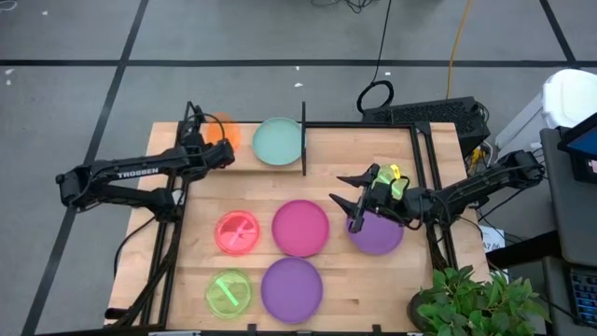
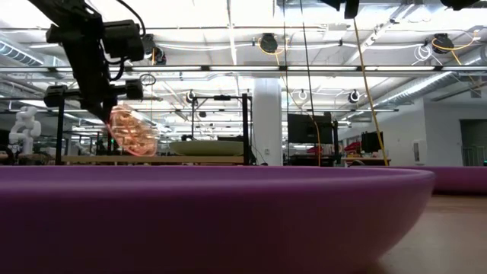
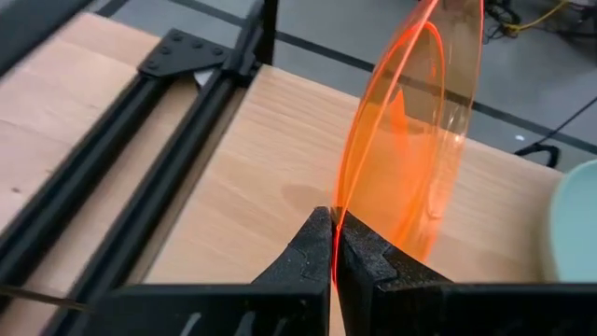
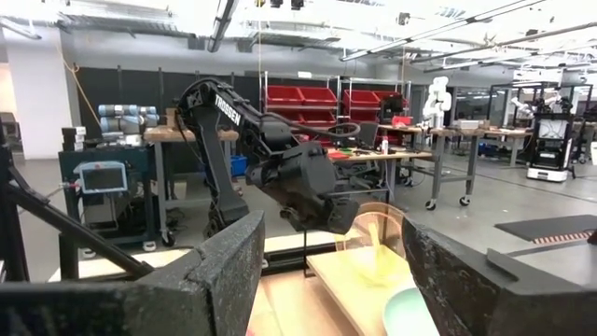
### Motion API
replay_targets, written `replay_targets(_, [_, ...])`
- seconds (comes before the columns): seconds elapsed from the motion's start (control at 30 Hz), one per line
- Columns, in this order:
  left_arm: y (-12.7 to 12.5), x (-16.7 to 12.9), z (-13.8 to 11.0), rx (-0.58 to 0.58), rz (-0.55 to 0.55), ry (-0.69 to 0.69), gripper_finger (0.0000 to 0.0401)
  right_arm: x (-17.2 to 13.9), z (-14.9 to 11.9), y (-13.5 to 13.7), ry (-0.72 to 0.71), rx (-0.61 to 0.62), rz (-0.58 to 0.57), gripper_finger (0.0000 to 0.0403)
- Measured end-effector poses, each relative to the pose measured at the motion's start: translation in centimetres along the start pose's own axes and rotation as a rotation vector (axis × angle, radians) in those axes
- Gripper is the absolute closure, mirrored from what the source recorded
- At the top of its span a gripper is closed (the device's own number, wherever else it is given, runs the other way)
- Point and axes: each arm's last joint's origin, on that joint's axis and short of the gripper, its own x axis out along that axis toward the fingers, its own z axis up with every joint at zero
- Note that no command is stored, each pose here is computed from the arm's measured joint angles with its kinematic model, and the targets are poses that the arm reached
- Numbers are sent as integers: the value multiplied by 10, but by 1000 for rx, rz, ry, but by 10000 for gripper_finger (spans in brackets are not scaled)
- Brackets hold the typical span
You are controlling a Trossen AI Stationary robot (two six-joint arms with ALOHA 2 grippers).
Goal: Place and stack plates onto a shelf
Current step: Put the transparent orange plate on the shelf
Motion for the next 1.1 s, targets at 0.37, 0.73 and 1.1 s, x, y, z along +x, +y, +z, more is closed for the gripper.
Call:
replay_targets(0.37, [-2,-2,-4,17,-5,-20,365,0,-5,0,48,-90,6,167])
replay_targets(0.73, [1,-1,-5,34,24,-13,335,0,-5,0,41,-87,7,167])
replay_targets(1.1, [0,-8,-12,391,-26,24,334,0,-7,0,64,-98,8,167])
